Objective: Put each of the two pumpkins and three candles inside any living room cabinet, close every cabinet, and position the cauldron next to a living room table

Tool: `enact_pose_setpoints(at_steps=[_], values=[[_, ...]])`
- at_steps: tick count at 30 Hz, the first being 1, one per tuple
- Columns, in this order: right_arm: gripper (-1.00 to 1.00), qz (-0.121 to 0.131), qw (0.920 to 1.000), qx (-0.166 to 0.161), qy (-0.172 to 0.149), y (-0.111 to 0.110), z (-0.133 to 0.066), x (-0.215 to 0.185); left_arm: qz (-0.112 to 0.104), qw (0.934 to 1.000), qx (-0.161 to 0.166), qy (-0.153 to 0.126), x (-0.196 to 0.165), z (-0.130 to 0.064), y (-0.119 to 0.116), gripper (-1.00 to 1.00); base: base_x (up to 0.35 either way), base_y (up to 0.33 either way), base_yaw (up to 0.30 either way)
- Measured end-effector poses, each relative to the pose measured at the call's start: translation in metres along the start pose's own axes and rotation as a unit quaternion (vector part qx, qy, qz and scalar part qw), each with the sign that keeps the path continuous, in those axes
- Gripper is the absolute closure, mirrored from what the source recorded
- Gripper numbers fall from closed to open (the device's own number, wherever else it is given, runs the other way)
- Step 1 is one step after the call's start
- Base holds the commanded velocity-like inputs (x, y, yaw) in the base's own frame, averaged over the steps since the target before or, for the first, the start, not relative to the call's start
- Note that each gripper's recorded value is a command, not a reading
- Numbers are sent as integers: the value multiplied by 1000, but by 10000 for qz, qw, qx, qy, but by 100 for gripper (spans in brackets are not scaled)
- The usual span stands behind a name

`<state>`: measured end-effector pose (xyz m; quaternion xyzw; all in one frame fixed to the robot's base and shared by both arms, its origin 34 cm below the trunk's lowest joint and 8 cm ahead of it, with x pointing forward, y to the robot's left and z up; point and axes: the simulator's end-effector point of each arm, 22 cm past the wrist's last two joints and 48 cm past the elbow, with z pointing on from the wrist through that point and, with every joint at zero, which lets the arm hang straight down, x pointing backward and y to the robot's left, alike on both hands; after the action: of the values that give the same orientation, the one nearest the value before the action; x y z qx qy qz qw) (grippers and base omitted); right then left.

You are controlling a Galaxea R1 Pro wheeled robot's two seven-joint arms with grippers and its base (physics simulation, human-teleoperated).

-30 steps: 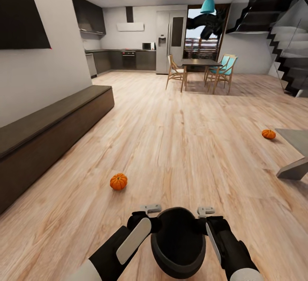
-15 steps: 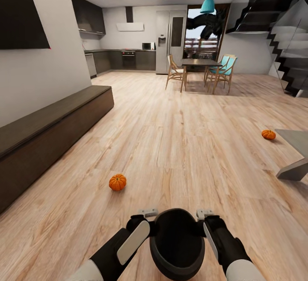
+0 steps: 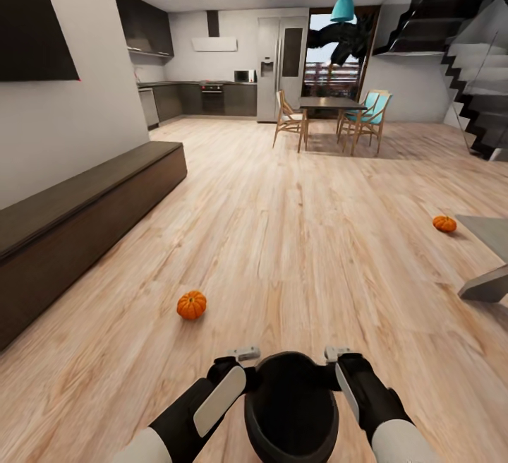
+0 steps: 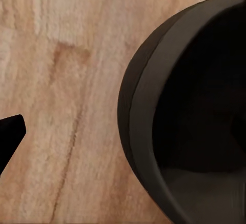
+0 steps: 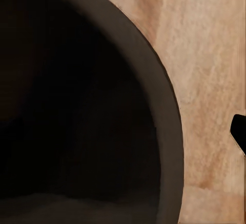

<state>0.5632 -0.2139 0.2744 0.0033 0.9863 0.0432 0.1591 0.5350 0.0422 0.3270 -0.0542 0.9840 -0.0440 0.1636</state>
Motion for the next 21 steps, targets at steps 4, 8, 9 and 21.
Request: enact_pose_setpoints(at_steps=[4,8,9,21], values=[[-100,-12,9998,70,174,-1,7,10,-20,10000,63,38,4,3,-2,-100,52,-17,0],[-100,80,9999,70,119,-3,11,9,-24,9998,163,70,7,5,-6,-100,11,-3,0],[-100,122,9998,62,121,-3,11,10,-27,9998,179,74,7,5,-7,-100,3,-1,0],[-100,418,9987,12,301,-6,17,28,-42,9986,354,380,31,21,-6,-100,0,0,0]])
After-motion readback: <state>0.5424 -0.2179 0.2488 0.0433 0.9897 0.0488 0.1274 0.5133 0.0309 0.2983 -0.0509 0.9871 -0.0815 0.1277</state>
